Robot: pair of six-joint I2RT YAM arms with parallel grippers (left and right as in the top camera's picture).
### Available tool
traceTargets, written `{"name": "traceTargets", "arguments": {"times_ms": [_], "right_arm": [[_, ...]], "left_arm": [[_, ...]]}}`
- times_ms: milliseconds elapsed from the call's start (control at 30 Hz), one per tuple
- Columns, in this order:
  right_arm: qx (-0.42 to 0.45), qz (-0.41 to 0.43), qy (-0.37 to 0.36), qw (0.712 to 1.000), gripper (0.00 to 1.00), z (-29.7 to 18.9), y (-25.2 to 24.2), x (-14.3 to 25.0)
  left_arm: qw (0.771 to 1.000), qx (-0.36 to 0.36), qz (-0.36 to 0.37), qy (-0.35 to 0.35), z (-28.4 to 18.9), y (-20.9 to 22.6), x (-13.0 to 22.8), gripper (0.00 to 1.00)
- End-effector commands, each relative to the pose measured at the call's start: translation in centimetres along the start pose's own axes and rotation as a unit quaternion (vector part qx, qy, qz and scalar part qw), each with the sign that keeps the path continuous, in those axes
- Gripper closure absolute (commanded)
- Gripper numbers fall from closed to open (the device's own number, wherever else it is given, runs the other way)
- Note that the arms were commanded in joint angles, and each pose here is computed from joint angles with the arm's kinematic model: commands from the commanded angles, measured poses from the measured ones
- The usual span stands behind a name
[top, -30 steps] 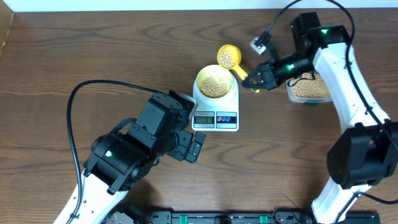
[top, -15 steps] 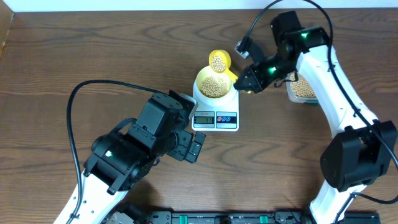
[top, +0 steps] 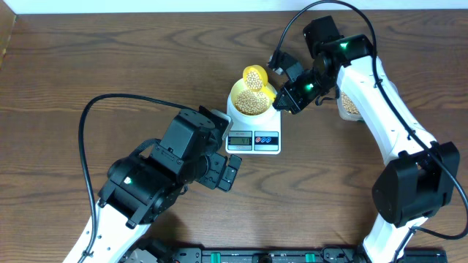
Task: Scoop item into bowl and weigh 50g on scale
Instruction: 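Lift the filled scoop and carry it over the yellow bowl, then tip the scoop slowly over the bowl, pouring soybeans while the scale reads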
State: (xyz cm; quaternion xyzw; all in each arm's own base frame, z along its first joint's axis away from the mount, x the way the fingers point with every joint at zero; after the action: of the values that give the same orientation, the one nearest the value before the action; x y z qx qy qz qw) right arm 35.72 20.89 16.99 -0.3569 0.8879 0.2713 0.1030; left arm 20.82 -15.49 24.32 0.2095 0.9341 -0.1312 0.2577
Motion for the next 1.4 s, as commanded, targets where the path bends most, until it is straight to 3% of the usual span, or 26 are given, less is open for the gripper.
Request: {"name": "traceTargets", "arguments": {"times_ms": [0,600,1367], "right_arm": [[0.017,-0.002,0.005,1.000,0.99,0.0,-0.2,-0.2],[0.087,-0.045,0.045,0.994,0.99,1.3,-0.2,0.0],[0.085,-0.035,0.052,0.994,0.99,2.4,-0.6,0.1]], "left_arm": [[1.000,-0.001,-0.004,-0.005,-0.3,0.0,-0.3,0.00],[1.000,-0.001,-0.004,-0.005,-0.3,0.0,-0.3,0.00],[1.000,-0.001,-0.004,-0.005,-0.3,0.0,-0.3,0.00]]}}
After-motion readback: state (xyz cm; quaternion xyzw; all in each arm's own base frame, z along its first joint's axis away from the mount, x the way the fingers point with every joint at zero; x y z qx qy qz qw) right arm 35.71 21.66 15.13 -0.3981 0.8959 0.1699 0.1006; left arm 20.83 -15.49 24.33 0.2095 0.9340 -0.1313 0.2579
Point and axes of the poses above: each gripper's point midway between its finger pads, its own z axis out along the fingers, its own y axis along the line the jaws close on, x = y × z, the point moved 1 cm from there along -z, back along the fingers, and after that the axes turned 2 degrees about -z, right-handed, at the moved point
